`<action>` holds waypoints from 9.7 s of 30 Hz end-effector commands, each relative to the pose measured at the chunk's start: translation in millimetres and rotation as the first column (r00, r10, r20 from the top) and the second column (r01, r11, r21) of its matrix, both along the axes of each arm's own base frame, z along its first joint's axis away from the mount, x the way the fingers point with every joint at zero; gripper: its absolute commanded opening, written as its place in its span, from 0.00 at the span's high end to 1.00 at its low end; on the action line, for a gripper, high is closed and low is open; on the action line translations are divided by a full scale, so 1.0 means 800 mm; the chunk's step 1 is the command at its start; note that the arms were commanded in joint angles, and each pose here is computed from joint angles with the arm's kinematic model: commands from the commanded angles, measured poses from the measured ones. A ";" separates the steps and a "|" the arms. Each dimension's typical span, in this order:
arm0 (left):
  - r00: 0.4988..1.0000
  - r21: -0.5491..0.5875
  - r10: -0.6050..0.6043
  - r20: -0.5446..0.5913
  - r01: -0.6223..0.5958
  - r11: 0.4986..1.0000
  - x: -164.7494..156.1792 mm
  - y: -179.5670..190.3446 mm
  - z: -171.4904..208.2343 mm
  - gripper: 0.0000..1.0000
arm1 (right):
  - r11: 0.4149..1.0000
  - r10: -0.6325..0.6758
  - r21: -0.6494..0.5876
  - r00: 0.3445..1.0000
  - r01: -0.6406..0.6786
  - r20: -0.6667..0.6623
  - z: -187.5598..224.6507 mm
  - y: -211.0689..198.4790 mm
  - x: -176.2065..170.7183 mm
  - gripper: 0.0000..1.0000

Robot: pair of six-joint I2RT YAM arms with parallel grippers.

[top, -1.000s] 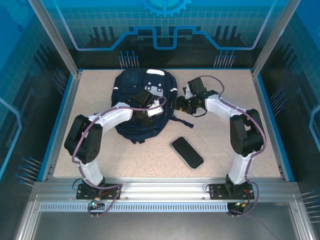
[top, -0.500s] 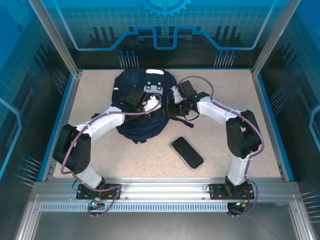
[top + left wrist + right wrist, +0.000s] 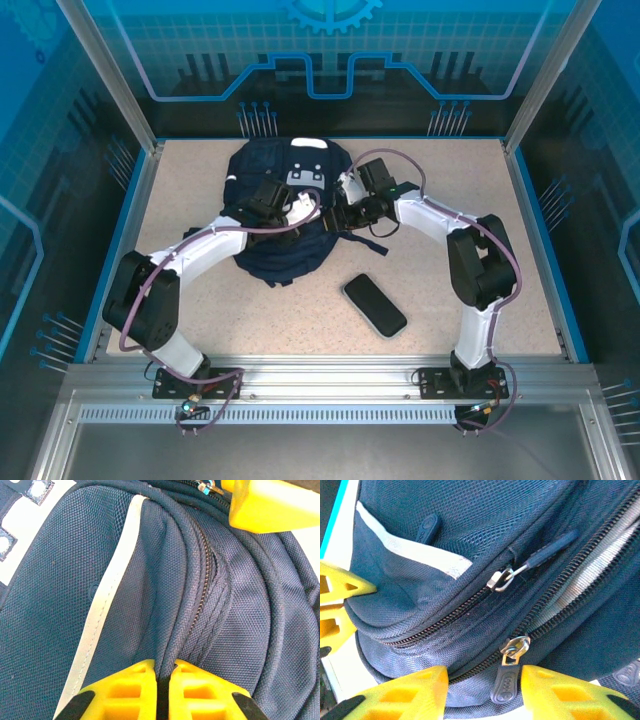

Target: Pack books, pencil case, and school supplies into a backpack

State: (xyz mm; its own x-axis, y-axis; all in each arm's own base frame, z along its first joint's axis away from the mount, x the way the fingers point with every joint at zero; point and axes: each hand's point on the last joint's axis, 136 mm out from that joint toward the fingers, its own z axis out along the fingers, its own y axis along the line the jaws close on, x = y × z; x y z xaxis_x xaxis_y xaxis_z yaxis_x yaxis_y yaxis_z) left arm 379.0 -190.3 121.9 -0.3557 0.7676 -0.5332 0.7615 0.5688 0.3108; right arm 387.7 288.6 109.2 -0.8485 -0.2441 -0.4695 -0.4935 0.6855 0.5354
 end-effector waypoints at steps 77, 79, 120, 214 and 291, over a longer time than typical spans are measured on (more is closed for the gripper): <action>0.982 -0.419 0.188 0.032 -0.158 0.894 0.024 -0.036 0.060 1.00 | 0.940 -0.275 0.228 0.959 0.254 0.064 0.069 -0.034 -0.081 0.47; 0.982 -0.429 0.182 0.047 -0.145 0.892 0.021 -0.037 0.062 1.00 | 0.913 -0.339 0.222 0.939 0.341 -0.049 0.062 -0.044 -0.078 0.42; 0.909 -0.633 0.390 -0.148 -0.390 0.669 -0.027 -0.006 0.102 0.43 | 0.818 -0.151 0.416 0.846 0.397 -0.510 0.095 0.066 0.014 0.45; 0.830 -0.608 0.334 -0.446 -0.555 0.568 -0.087 -0.051 0.040 1.00 | 0.732 -0.403 0.297 0.741 0.613 -0.537 0.070 0.065 -0.021 0.63; 0.825 -0.685 0.514 -0.234 -0.515 0.515 -0.037 0.099 0.112 0.05 | 0.720 -0.300 0.421 0.795 0.551 -0.527 0.145 0.005 0.013 0.83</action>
